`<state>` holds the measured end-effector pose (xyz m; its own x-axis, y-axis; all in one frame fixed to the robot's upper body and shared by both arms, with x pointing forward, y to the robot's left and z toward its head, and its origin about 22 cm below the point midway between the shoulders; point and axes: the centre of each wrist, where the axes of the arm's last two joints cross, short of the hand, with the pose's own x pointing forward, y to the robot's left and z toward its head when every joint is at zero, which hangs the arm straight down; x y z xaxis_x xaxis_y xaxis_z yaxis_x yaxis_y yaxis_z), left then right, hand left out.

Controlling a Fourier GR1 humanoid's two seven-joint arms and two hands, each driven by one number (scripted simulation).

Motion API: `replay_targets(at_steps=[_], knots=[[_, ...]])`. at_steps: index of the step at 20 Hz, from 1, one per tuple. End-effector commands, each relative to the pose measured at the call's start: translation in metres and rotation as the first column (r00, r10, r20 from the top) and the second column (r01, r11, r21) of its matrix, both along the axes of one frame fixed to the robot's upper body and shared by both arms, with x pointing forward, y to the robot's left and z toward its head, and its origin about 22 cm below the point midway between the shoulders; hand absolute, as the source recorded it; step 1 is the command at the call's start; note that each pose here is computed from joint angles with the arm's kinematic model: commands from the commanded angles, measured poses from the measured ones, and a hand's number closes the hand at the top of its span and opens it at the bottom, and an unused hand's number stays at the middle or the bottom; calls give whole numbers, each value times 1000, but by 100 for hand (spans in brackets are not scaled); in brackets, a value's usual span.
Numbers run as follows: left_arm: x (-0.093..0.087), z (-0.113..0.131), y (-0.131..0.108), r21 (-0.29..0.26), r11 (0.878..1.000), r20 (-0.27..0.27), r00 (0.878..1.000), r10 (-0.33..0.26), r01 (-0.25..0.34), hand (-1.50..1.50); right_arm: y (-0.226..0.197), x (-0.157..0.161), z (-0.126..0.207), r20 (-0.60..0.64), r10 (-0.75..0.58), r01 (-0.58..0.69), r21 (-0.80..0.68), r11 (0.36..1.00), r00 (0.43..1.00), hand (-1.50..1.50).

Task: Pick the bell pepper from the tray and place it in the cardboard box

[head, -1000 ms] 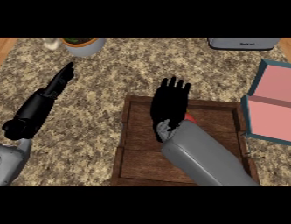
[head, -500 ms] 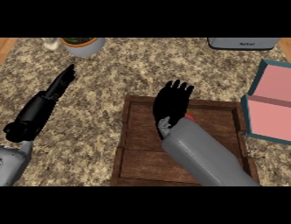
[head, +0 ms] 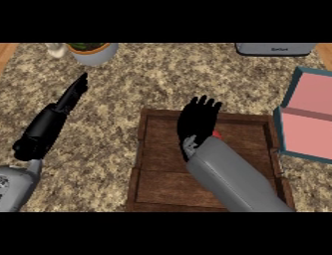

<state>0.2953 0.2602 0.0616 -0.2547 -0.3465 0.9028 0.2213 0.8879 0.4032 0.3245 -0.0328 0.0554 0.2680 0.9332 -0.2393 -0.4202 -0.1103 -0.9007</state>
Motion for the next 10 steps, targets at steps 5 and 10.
replay_targets(at_steps=[5, 10], knots=[[-3, 10, 10, -1, 1000, -9, 1000, 11, -11, 0, -4, 1, -16, 4, -207, 206, -118, 971, 978, -150], [-4, 17, 0, 1, 1000, 8, 1000, -2, 2, 0, -14, 1, -32, 4, -221, 219, -141, 965, 975, -150]])
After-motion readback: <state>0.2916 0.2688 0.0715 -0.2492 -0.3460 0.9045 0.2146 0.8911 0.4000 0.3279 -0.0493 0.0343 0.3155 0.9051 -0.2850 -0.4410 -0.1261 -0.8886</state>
